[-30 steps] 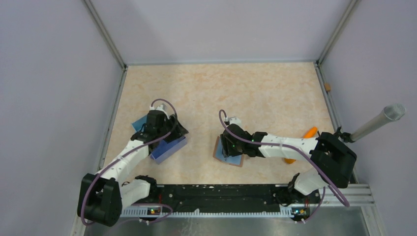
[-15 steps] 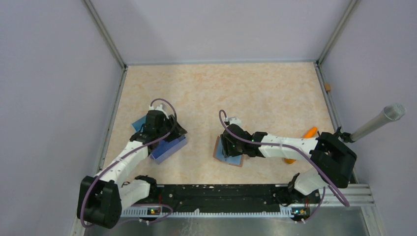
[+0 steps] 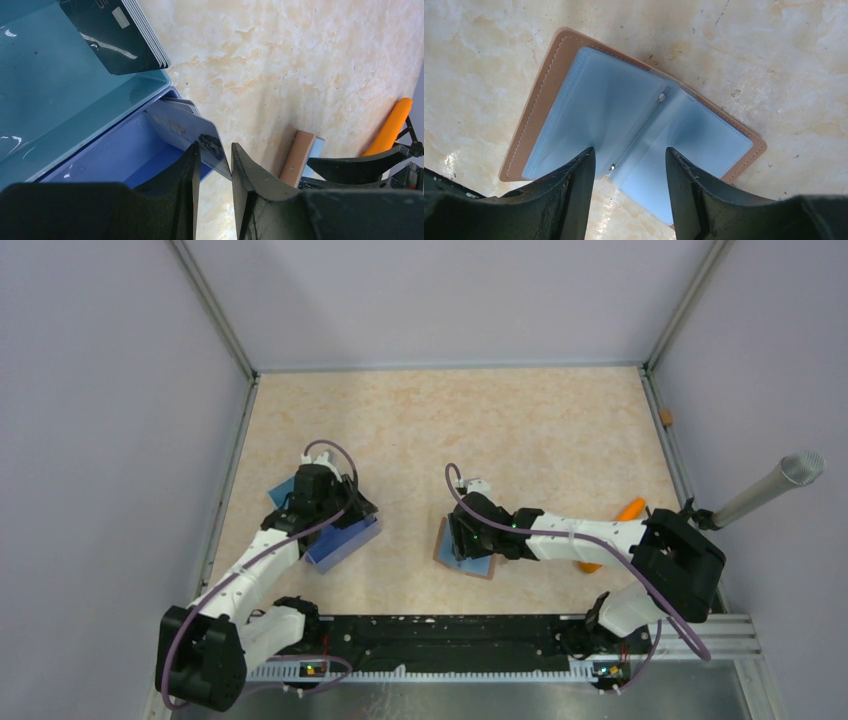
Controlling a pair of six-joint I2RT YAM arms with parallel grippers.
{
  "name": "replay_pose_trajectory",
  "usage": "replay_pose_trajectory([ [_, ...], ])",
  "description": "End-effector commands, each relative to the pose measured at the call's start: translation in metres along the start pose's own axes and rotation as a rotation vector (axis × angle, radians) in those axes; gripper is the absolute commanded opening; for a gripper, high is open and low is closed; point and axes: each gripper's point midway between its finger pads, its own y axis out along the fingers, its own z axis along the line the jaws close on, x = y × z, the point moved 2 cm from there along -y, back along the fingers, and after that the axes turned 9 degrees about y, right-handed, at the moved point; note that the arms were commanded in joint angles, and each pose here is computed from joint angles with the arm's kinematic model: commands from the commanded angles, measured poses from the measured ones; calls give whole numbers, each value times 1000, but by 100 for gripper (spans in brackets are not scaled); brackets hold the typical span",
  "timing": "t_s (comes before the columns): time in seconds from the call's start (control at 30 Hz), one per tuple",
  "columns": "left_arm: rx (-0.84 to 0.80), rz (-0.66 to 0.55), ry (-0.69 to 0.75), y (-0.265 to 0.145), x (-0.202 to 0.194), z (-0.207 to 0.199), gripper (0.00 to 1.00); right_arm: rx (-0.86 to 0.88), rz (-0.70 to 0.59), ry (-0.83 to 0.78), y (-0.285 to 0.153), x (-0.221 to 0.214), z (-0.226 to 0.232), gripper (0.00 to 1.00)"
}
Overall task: Put the credit cards into the card holder
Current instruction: Pick up the credit card from the storage box.
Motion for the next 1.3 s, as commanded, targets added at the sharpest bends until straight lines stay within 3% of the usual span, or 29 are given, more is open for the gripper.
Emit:
replay_pose_trajectory([
  [0.0, -31, -71, 29, -13, 23, -14, 32, 8, -15, -2, -2, 6, 7, 53],
  [1.27, 40, -117, 51, -52, 32, -13, 15, 2, -19, 3, -6, 6, 4, 52],
])
